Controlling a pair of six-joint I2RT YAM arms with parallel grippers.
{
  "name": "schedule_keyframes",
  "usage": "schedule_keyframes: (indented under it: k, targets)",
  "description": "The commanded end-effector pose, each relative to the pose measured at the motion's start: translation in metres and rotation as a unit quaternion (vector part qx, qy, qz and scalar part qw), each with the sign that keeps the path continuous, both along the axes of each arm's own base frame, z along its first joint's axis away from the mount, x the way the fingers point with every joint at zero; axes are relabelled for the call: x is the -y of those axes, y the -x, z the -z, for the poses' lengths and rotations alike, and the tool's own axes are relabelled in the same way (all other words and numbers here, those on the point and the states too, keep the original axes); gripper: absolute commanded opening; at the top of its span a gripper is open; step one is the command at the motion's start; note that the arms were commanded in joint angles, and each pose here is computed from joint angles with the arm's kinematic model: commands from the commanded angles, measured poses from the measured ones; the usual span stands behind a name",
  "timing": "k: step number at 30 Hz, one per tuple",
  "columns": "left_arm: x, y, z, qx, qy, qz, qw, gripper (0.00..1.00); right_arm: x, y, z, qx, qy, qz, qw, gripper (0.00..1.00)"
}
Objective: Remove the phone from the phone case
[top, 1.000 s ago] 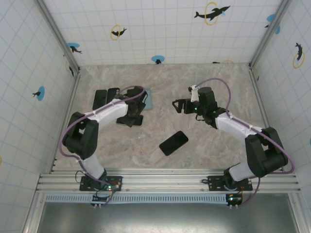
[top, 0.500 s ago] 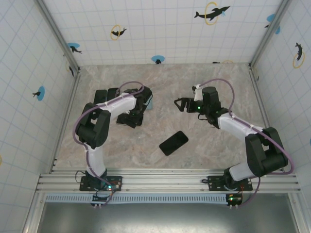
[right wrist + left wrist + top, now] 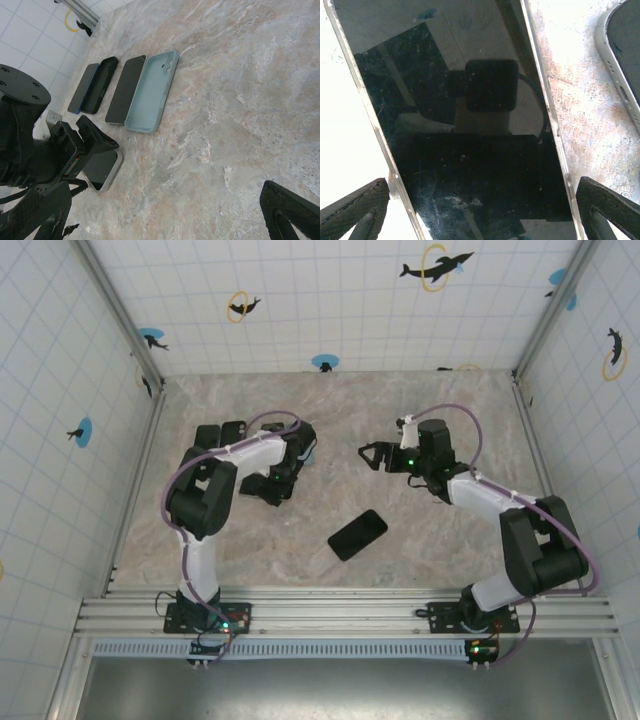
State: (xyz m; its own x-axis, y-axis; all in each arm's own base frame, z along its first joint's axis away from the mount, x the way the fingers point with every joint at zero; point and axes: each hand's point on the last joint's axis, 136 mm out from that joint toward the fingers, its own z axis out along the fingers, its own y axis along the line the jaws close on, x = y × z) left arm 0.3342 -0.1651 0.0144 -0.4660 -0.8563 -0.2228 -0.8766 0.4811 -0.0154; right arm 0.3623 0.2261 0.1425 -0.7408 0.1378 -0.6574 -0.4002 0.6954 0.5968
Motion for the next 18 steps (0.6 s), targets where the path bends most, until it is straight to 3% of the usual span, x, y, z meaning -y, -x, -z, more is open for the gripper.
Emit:
schedule_keyframes:
  k: [1, 11, 18]
  targets:
    - [-0.004, 0.005, 0.008, -0.024, -0.007, -0.005, 1.0, 0.98, 0.001, 0.0, 0.005, -0.004, -0.011, -0.002, 1.0, 0.99]
    - [-0.01, 0.017, 0.027, -0.053, 0.011, -0.019, 0.998, 0.96, -0.002, -0.002, 0.007, -0.017, -0.028, -0.007, 0.999, 0.98]
    - [-0.014, 0.018, 0.029, -0.044, 0.019, -0.027, 0.998, 0.82, -0.003, -0.004, 0.004, -0.015, -0.03, -0.009, 0.999, 0.98]
